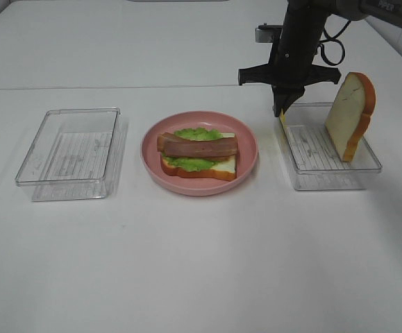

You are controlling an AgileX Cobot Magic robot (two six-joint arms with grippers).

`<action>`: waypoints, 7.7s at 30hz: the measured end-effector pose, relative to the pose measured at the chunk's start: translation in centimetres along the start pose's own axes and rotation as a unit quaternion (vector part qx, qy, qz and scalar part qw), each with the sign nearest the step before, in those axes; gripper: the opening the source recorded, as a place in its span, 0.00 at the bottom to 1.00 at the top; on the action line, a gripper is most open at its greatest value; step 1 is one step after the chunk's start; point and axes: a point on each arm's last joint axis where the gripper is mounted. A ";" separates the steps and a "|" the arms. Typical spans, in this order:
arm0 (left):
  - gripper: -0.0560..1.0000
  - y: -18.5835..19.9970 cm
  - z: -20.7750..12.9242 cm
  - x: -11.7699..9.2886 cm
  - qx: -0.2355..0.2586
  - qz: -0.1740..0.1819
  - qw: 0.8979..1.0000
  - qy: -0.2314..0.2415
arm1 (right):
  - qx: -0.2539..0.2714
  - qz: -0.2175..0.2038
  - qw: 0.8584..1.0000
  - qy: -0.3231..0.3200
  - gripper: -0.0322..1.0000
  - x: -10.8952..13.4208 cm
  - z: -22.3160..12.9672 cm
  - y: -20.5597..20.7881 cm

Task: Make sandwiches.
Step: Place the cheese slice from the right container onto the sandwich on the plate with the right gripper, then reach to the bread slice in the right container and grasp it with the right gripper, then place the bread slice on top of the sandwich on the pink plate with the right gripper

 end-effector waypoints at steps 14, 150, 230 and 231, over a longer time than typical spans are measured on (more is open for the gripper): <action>0.99 0.0 0.0 0.0 0.000 0.000 1.000 0.000 | -0.059 0.023 0.998 -0.006 0.05 -0.1 -0.2 6.4; 0.99 0.0 0.0 0.0 0.000 -0.001 1.000 0.001 | -0.069 -0.009 0.997 -0.045 0.93 -8.1 -7.5 14.6; 0.99 0.0 0.0 0.0 0.000 -0.002 1.000 0.001 | -0.041 0.066 0.990 -0.115 0.25 -12.2 -4.5 9.7; 0.99 0.0 0.0 0.0 0.000 -0.002 1.000 0.001 | -0.049 0.075 0.989 -0.116 0.25 -12.0 -4.7 10.5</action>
Point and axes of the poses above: a point on each arm's last joint axis where the gripper is mounted, y pointing back along that axis away from the gripper, x along the wrist's bending axis when the last joint is at zero, z = x × y, and after that the axes turned 6 degrees about y, right-handed
